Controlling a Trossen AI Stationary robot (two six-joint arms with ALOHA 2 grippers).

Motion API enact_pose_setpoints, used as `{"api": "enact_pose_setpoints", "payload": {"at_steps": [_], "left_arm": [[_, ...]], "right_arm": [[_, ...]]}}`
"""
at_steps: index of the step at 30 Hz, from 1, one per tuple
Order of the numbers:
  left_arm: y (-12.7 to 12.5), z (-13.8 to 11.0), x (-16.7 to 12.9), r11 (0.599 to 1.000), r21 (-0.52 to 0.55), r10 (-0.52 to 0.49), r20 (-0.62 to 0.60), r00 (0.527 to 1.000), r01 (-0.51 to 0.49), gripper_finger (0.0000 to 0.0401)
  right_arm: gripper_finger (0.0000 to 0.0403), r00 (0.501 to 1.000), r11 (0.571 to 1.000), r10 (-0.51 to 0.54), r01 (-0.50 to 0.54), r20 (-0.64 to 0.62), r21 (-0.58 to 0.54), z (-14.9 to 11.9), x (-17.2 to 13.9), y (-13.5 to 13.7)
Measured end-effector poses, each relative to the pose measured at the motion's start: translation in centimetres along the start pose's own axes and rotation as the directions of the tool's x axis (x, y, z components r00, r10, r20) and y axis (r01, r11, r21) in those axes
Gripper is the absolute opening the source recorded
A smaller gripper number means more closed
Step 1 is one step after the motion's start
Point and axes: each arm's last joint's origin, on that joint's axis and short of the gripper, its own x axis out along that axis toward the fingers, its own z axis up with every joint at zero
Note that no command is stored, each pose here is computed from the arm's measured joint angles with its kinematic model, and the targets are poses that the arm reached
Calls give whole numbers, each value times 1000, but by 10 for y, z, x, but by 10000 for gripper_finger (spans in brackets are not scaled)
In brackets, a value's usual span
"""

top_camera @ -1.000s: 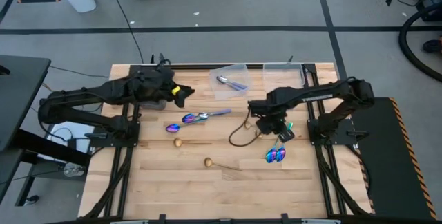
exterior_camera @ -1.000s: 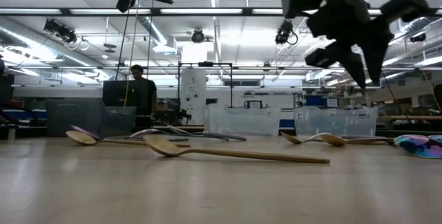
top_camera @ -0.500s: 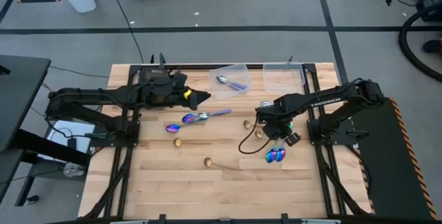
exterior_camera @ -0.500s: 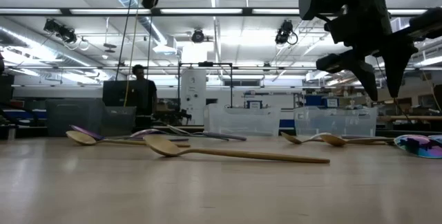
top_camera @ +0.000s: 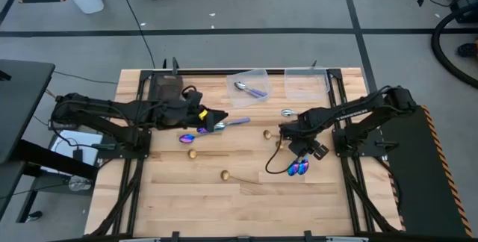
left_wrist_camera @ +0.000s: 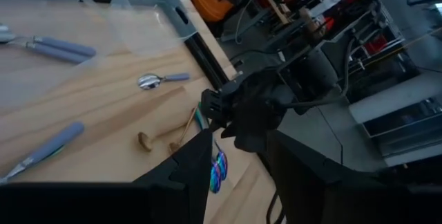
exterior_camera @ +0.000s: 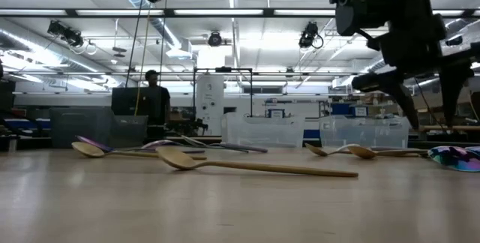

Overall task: Sort silverware by color (type)
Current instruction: Put the blue spoon into the right transparent bin

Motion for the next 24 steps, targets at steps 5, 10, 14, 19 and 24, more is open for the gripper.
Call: {"api": "enact_pose_setpoints", "payload": {"at_steps": [5, 10, 14, 19, 24], "left_arm": [[-3, -7, -3, 1000, 13, -1, -20, 1000, 1, 148], [-6, -13, -6, 999, 50, -12, -44, 999, 14, 148], [-6, -16, -7, 998, 58, -11, -59, 998, 15, 148], [-6, -17, -7, 998, 60, -11, -65, 998, 14, 148], [-7, -18, -8, 998, 58, -14, -69, 998, 18, 148]], "right_arm": [[172, 999, 998, -30, 31, 17, -62, 8, 5, 8], [170, 994, 989, -93, 98, 53, -110, 13, 18, 13], [169, 994, 986, -104, 108, 39, -127, 10, 27, 17], [169, 996, 981, -92, 93, 10, -169, 0, 40, 21], [161, 994, 976, -103, 106, 25, -189, -6, 50, 23]]}}
